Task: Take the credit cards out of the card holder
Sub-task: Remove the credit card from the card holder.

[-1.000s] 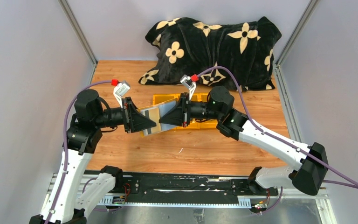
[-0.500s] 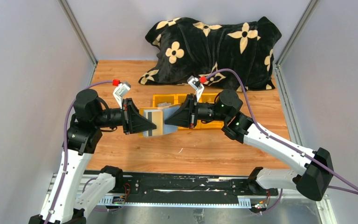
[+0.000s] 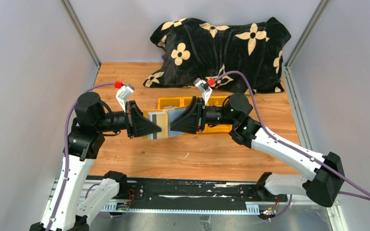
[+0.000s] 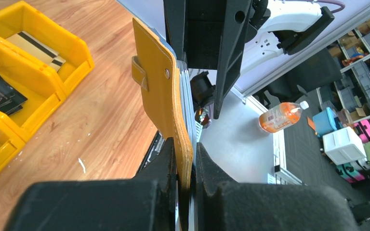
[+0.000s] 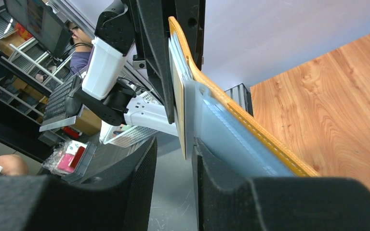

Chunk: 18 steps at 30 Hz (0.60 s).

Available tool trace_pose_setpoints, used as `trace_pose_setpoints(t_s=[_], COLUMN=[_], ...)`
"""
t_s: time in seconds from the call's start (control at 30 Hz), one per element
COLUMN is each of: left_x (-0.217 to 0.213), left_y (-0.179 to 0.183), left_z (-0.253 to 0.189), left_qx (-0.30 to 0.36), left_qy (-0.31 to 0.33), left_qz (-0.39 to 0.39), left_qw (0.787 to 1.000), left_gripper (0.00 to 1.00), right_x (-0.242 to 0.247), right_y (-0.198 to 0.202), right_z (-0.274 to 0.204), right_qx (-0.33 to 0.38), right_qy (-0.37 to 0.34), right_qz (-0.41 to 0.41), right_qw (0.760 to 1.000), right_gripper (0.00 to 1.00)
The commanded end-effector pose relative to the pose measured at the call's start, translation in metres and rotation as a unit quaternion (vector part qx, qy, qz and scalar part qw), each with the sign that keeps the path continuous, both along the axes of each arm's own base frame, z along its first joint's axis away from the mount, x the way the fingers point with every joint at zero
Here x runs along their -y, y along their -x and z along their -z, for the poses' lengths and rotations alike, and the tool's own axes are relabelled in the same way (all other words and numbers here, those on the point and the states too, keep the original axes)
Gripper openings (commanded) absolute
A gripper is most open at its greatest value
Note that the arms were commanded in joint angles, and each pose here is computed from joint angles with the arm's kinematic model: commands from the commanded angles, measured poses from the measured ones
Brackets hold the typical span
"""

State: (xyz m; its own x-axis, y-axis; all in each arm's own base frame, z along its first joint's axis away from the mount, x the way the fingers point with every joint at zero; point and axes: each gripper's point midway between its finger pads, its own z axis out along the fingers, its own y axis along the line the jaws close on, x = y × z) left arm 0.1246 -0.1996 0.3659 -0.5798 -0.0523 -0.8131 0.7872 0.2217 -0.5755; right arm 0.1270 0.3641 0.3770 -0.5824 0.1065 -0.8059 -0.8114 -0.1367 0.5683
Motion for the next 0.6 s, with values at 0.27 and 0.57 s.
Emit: trace_pose_setpoints(t_s=[0.27,0.57], left_x=[-0.001,0.001], left_y=[0.008,0.012], left_z=[-0.017,-0.012], left_qx=[0.027,0.011], left_qy=[0.008,0.015], left_qz=[0.001,0.016], left_qw=[1.000,1.000], left_gripper=[0.00,0.10], right_x=[-0.018,-0.034], right_y=[-0.004,-0.013], right_z=[0.005,-0.002], right_qx=[0.017,0.027], right_qy=[0.022,0.029], right_qz=[0.016,0.043], right_qw=[0.999,0.998], right_gripper=[0.41,0.18])
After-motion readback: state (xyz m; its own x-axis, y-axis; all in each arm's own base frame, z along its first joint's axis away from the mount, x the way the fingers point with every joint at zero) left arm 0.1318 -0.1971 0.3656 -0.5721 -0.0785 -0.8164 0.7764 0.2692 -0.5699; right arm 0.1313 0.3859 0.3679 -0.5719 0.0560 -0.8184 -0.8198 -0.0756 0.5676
